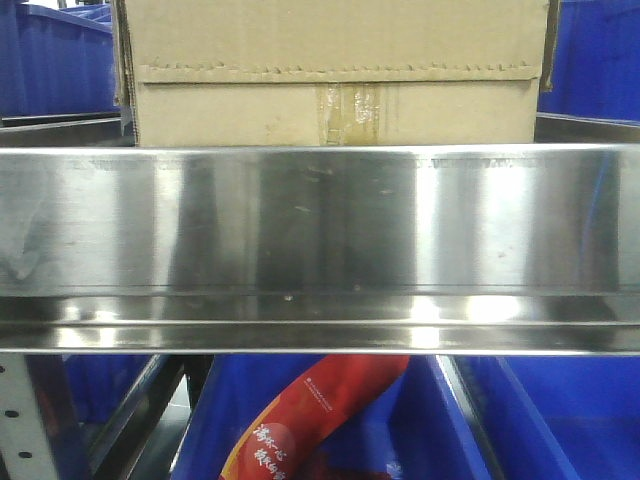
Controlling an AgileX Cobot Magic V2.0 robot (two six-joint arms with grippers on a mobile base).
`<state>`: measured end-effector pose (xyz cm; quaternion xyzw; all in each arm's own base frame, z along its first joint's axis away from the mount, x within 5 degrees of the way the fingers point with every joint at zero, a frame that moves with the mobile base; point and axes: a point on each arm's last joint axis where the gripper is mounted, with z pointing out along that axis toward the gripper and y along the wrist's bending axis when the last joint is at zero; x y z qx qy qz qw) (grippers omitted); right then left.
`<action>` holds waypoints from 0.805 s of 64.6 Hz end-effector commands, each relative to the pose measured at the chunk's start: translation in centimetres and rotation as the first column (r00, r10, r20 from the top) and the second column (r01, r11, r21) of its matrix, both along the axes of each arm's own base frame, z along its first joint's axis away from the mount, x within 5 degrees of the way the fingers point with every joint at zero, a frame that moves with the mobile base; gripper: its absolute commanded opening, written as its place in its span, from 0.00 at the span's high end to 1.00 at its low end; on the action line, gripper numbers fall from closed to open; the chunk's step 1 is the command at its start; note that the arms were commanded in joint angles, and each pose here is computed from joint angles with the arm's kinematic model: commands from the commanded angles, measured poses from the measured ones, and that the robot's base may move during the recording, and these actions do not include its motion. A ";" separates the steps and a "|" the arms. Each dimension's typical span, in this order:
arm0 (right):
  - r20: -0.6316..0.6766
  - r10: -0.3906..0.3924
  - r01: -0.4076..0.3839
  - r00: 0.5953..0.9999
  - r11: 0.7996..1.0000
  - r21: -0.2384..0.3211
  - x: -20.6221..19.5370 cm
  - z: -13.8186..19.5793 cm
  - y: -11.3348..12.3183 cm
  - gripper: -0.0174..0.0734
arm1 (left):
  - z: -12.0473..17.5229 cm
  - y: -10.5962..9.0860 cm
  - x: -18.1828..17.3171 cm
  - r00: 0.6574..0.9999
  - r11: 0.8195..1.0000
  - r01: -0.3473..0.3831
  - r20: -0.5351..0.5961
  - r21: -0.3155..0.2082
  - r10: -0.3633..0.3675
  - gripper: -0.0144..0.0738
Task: Stack two boxes on right shelf middle
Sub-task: 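Open both grippers and withdraw them from the boxes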
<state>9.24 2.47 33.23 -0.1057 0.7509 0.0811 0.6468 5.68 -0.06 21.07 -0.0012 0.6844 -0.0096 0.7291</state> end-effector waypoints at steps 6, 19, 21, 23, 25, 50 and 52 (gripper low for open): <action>0.030 -0.008 0.008 1.000 1.000 -0.007 -0.1 0.2 -0.1 0.99 | 0.4 0.0 -0.1 0.999 1.000 -0.001 0.035 0.000 0.001 0.96; 0.030 -0.008 0.008 1.000 1.000 -0.007 -0.1 0.2 -0.1 0.99 | 0.4 0.0 -0.1 0.999 1.000 -0.001 0.035 0.000 0.001 0.96; 0.030 -0.008 0.008 1.000 1.000 -0.007 -0.1 0.2 -0.1 0.99 | 0.4 0.0 -0.1 0.999 1.000 -0.001 0.035 0.000 0.001 0.96; 0.030 -0.008 0.008 1.000 1.000 -0.007 -0.1 0.2 -0.1 0.99 | 0.4 0.0 -0.1 0.999 1.000 -0.001 0.035 0.000 0.001 0.96; 0.030 -0.008 0.008 1.000 1.000 -0.007 -0.1 0.2 -0.1 0.99 | 0.4 0.0 -0.1 0.999 1.000 -0.001 0.035 0.000 0.001 0.96; 0.042 -0.025 0.025 0.999 1.000 -0.016 -0.3 0.2 -0.3 0.99 | 0.4 0.0 -0.1 0.999 1.000 -0.001 0.035 0.000 0.001 0.96; 0.053 -0.035 0.036 0.998 0.999 -0.016 -0.6 0.2 -0.5 0.99 | 0.4 0.0 -0.1 0.999 1.000 -0.001 0.035 0.000 0.001 0.96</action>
